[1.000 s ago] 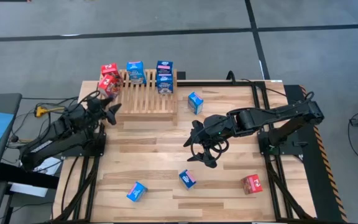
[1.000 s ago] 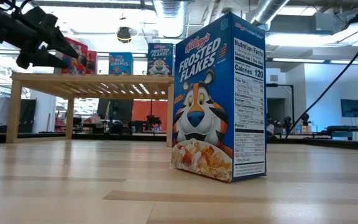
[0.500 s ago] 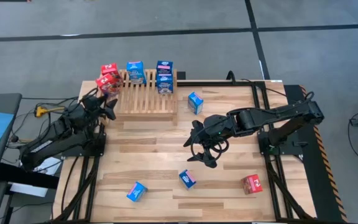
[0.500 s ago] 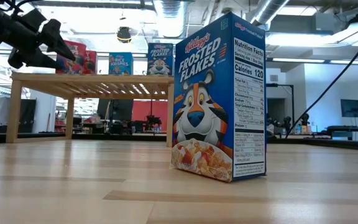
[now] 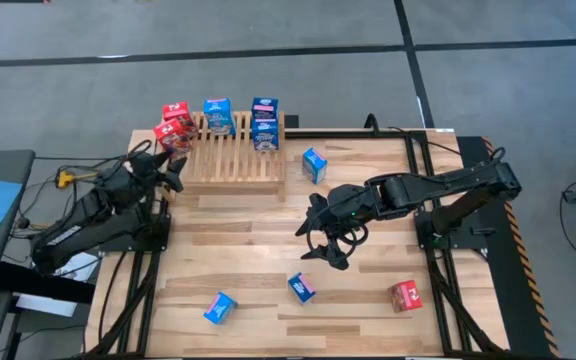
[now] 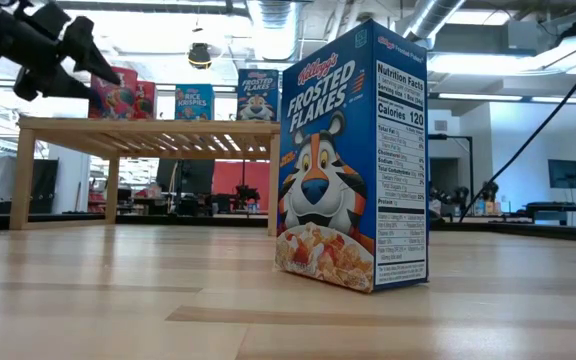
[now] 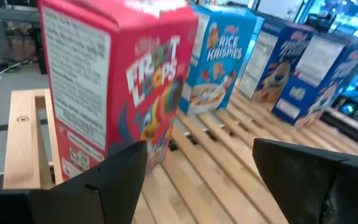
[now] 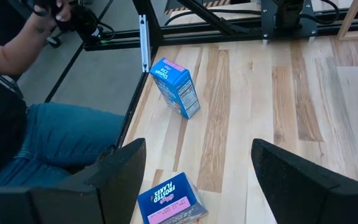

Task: Stack cereal on shelf
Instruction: Put the top red cereal box the aligned with the other red cereal box on the shelf

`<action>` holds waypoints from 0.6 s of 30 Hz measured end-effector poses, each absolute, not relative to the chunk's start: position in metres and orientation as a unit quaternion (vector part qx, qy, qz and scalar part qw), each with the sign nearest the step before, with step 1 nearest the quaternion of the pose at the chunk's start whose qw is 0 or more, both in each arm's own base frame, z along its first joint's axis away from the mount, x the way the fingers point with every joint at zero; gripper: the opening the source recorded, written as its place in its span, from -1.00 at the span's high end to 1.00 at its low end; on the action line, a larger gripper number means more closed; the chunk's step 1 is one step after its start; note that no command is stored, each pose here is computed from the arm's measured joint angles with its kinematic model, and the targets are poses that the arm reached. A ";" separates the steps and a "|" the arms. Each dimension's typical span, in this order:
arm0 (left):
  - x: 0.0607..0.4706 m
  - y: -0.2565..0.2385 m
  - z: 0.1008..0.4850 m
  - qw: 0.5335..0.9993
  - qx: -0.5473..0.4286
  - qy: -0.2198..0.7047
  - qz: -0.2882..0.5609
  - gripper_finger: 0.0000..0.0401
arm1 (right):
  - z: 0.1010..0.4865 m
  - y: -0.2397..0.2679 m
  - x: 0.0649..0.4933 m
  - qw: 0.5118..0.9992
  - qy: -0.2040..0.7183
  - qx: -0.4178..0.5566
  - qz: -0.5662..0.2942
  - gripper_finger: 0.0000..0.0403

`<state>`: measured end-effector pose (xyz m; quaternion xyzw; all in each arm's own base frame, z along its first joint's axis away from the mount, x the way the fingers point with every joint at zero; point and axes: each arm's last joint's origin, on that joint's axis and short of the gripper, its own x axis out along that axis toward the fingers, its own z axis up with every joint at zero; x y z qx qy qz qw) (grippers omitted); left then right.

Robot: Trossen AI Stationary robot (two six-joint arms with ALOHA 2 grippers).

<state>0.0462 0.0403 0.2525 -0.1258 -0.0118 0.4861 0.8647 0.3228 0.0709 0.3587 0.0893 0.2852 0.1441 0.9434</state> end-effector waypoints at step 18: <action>0.023 0.028 0.299 0.855 -0.202 -0.113 0.464 -0.41 | 0.359 0.071 0.323 0.943 0.286 0.094 0.143 -0.58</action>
